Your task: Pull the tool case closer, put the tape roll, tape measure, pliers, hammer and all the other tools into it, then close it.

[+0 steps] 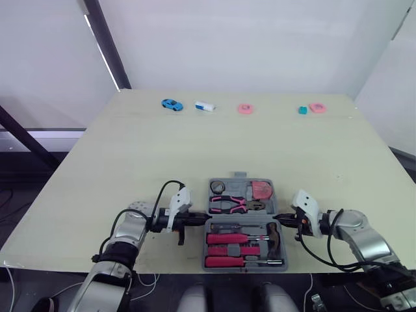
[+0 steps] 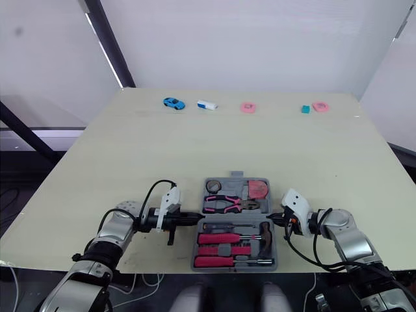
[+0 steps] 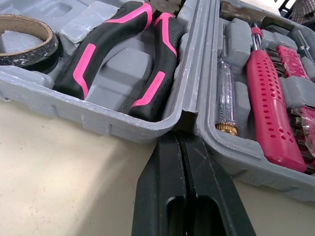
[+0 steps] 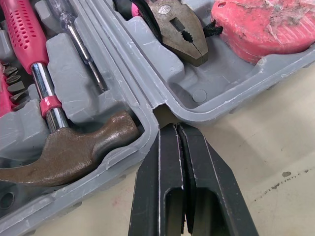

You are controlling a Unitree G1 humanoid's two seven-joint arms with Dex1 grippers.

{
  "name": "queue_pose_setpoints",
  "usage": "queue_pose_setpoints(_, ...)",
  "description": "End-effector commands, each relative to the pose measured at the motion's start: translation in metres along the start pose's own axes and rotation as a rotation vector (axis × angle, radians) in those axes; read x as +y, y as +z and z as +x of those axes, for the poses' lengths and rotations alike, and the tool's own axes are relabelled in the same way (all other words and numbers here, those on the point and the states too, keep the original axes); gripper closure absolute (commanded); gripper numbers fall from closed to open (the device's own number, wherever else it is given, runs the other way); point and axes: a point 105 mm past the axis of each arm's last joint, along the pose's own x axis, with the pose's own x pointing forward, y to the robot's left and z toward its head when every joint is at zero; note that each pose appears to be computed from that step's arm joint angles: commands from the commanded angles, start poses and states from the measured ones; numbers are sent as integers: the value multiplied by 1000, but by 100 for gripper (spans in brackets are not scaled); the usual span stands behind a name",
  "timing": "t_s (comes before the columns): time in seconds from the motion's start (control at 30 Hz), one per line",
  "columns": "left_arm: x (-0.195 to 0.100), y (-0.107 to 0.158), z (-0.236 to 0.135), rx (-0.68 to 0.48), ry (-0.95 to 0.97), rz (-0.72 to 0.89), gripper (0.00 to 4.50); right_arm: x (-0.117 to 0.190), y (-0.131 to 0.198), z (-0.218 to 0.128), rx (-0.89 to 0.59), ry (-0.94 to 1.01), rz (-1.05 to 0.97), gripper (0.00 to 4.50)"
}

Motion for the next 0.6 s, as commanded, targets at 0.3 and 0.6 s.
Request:
queue_pose_setpoints(0.3,13,13,-38,-75,186,86,450,-23,-1,-33,-41,-90,15,445)
queue_pose_setpoints(0.6,-35,49,-53,-248,96,121,450,-44,23,-43,-231,-141,257,181)
